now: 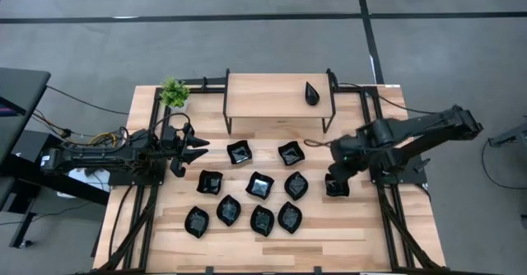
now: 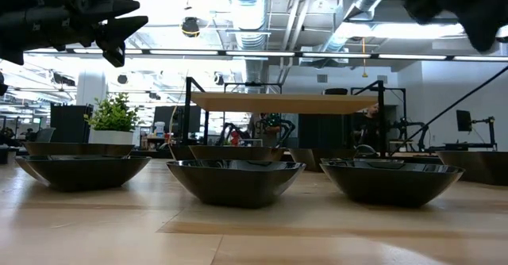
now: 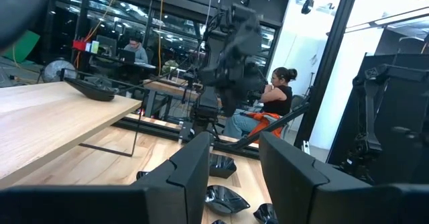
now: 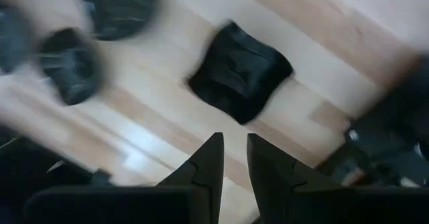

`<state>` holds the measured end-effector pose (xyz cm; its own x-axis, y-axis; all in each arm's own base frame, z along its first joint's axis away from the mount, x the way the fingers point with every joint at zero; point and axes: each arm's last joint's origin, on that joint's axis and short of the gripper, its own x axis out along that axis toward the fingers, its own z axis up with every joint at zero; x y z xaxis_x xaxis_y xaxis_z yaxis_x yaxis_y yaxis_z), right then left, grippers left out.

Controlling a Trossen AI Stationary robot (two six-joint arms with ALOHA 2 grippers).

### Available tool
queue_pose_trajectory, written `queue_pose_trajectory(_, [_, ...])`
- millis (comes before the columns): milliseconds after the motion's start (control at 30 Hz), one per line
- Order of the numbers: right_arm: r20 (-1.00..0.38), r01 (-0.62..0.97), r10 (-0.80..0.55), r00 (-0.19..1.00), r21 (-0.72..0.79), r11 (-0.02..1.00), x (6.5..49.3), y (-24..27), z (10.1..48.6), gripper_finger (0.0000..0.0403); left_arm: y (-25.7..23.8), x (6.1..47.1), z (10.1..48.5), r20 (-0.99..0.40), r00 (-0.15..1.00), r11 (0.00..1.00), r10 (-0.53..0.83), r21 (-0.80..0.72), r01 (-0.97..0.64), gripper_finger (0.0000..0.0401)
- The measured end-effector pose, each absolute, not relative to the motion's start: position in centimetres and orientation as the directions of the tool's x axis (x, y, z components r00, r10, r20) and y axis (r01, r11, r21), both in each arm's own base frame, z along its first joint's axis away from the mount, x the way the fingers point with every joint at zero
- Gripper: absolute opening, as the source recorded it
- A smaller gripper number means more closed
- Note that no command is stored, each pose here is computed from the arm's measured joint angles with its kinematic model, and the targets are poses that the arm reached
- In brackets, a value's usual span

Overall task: Pick & Place Mini shaped plates
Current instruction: Put the distorted square plate on the shelf

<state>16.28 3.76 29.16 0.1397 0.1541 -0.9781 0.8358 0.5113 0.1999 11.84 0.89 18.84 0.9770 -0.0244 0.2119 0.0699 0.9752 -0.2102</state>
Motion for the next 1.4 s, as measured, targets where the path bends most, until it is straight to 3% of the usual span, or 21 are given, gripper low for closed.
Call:
queue_pose_trajectory(133, [-0.985, 0.879, 0.154, 0.080, 0.143, 0.456, 15.9, 4.5, 26.9, 0.0063, 0.9, 11.8, 18.8, 0.212, 0.977, 0.974, -0.024, -0.215, 0.071, 0.0132])
queue_pose_trajectory(467, [-0.983, 0.911, 0.165, 0.078, 0.138, 0.389, 15.5, 5.9, 21.6, 0.0063, 0.9, 11.8, 18.8, 0.212, 0.977, 0.974, -0.024, -0.217, 0.071, 0.0132])
queue_pose_trajectory(767, [-0.987, 0.924, 0.155, 0.041, 0.096, 0.369, 14.6, 6.4, 19.4, 0.0074, 0.9, 11.8, 18.8, 0.212, 0.977, 0.974, -0.024, -0.217, 0.071, 0.0132])
queue_pose_trajectory(1100, [-0.993, 0.940, 0.086, 0.079, 0.103, 0.324, 14.4, 6.1, 17.5, 0.0149, 0.9, 11.8, 18.9, 0.212, 0.977, 0.974, -0.025, -0.217, 0.072, 0.0132])
queue_pose_trajectory(1400, [-0.983, 0.940, 0.107, 0.146, 0.171, 0.293, 14.4, 6.1, 15.8, 0.0130, 0.9, 11.8, 18.8, 0.212, 0.977, 0.974, -0.024, -0.217, 0.071, 0.0132])
